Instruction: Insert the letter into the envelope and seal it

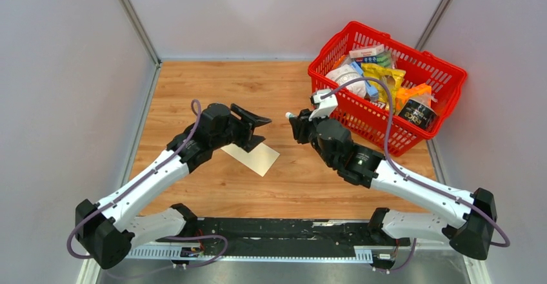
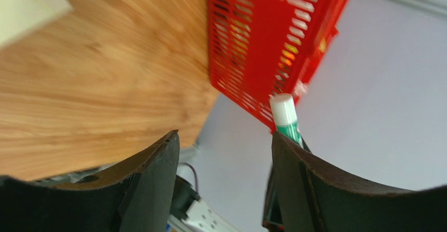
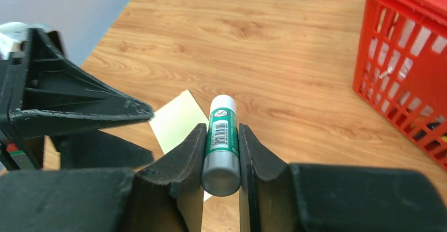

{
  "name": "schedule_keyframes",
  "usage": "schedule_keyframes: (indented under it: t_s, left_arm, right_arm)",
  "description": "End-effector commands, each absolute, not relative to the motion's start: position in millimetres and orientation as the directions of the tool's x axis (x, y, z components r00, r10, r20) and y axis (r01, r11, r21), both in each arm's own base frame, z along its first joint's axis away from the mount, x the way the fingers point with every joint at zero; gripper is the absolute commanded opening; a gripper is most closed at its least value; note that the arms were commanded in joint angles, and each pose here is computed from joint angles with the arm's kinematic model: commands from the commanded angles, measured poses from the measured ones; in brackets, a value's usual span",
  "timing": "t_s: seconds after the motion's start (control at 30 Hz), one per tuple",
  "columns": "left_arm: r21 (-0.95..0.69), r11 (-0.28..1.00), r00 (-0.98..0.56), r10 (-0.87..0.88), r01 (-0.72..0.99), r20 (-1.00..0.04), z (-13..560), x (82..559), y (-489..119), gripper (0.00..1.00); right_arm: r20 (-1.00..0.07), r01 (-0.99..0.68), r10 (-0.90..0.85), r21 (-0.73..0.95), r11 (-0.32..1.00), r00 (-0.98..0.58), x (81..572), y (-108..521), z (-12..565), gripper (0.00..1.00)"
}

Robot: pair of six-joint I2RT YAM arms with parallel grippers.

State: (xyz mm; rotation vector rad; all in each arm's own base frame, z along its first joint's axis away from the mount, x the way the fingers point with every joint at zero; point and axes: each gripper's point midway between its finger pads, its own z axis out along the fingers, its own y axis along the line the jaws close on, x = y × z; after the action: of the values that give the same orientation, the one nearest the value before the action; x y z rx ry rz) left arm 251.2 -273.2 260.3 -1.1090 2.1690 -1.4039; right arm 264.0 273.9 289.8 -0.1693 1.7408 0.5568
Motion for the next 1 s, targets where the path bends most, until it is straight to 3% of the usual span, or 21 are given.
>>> schedule_keyframes:
  t_s: [0.0, 0.1, 0.3, 0.97]
  left_arm:
    - [-0.787, 0.462, -0.584, -0.795, -0.409, -0.164, 210.8, 260.7, -211.7, 0.71]
    - [-0.663, 0.636, -0.604, -0.724, -0.396, -0.334, 184.3, 262.9, -184.2, 0.72]
    - [-0.494, 0.797, -0.666, -0.581, -0.348, -0.468, 148.1, 271.7, -167.2, 0.74]
    - [-0.45, 0.874, -0.806, -0.395, -0.182, -0.441, 110.2, 279.4, -183.4, 0.75]
  right_arm:
    - [-0.926, -0.306, 0.119, 0.237, 0.922, -0.357, 264.4, 260.8, 253.3, 0.0]
    - [-0.9, -0.297, 0.073, 0.217, 0.93, -0.431, 261.1, 263.9, 230.2, 0.0]
    - [-0.821, -0.264, -0.036, 0.142, 0.954, -0.569, 264.3, 280.3, 176.8, 0.0]
    - [-0.851, -0.145, 0.027, 0.12, 0.982, -0.524, 305.4, 279.6, 81.7, 0.03]
